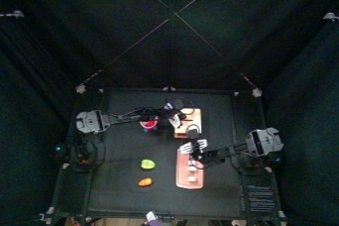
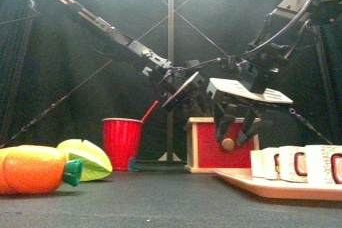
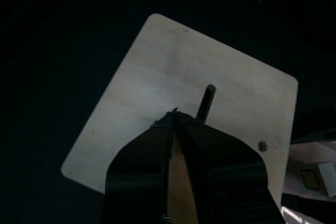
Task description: Grab drawer handle
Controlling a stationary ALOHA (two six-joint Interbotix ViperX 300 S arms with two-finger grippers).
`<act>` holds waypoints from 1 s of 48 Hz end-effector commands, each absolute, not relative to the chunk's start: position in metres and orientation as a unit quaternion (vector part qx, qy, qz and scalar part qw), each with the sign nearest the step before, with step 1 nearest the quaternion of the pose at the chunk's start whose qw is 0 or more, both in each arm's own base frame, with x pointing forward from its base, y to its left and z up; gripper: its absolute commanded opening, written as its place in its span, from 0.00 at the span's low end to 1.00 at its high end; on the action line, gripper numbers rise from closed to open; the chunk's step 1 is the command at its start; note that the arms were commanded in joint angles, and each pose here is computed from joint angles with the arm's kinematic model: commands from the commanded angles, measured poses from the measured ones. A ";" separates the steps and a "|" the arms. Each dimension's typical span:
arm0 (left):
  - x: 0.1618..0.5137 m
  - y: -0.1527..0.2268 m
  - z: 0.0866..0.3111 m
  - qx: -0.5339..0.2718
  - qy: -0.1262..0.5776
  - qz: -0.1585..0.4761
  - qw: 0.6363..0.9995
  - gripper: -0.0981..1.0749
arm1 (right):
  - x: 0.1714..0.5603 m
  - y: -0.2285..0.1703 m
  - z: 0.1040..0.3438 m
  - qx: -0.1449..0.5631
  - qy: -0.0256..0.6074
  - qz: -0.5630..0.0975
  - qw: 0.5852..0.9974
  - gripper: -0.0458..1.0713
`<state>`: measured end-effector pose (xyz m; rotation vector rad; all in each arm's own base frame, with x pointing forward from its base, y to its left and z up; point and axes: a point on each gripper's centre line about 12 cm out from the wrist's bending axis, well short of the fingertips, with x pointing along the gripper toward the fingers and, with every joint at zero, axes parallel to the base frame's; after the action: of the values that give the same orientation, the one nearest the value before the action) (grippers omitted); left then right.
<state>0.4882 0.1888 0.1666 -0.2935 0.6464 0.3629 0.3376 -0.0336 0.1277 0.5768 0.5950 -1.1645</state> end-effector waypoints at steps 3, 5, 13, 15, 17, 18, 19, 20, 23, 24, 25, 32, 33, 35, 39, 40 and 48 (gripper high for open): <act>0.486 0.192 0.161 -0.143 0.323 0.178 0.918 0.56 | 0.338 -0.035 0.135 0.272 0.262 -0.545 0.748 0.81; 0.486 0.192 0.162 -0.143 0.322 0.179 0.919 0.56 | 0.339 -0.035 0.135 0.272 0.261 -0.544 0.749 0.81; 0.487 0.192 0.163 -0.143 0.321 0.178 0.919 0.56 | 0.343 -0.037 0.135 0.266 0.258 -0.549 0.749 0.81; 0.487 0.191 0.163 -0.143 0.322 0.178 0.919 0.56 | 0.344 -0.038 0.134 0.264 0.258 -0.551 0.748 0.81; 0.486 0.191 0.161 -0.143 0.323 0.178 0.918 0.56 | 0.344 -0.039 0.132 0.264 0.259 -0.553 0.747 0.80; 0.486 0.192 0.162 -0.143 0.322 0.178 0.919 0.56 | 0.345 -0.039 0.132 0.264 0.259 -0.553 0.747 0.80; 0.486 0.191 0.162 -0.143 0.322 0.178 0.919 0.56 | 0.345 -0.040 0.131 0.263 0.259 -0.554 0.746 0.80; 0.486 0.191 0.162 -0.143 0.322 0.178 0.919 0.56 | 0.345 -0.040 0.131 0.263 0.259 -0.554 0.746 0.80; 0.486 0.192 0.163 -0.143 0.321 0.179 0.919 0.56 | 0.348 -0.042 0.131 0.264 0.258 -0.556 0.745 0.78; 0.486 0.191 0.162 -0.143 0.322 0.178 0.919 0.56 | 0.348 -0.042 0.130 0.263 0.258 -0.556 0.745 0.78; 0.486 0.191 0.162 -0.143 0.322 0.178 0.919 0.56 | 0.349 -0.042 0.130 0.263 0.258 -0.556 0.745 0.77; 0.485 0.192 0.161 -0.144 0.324 0.179 0.918 0.56 | 0.353 -0.045 0.130 0.261 0.255 -0.557 0.746 0.72; 0.486 0.191 0.161 -0.142 0.325 0.177 0.918 0.56 | 0.353 -0.045 0.130 0.261 0.255 -0.557 0.746 0.71; 0.486 0.191 0.160 -0.143 0.325 0.178 0.918 0.56 | 0.353 -0.046 0.130 0.261 0.255 -0.558 0.745 0.70; 0.486 0.191 0.160 -0.143 0.325 0.177 0.918 0.56 | 0.352 -0.046 0.129 0.260 0.256 -0.559 0.744 0.66; 0.486 0.191 0.161 -0.142 0.324 0.177 0.918 0.56 | 0.353 -0.046 0.129 0.261 0.255 -0.559 0.744 0.66; 0.486 0.191 0.160 -0.142 0.325 0.178 0.918 0.56 | 0.352 -0.046 0.129 0.260 0.257 -0.558 0.745 0.59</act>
<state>0.4884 0.1898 0.1639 -0.2949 0.6508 0.3645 0.3474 -0.0441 0.1182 0.5511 0.5933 -1.2305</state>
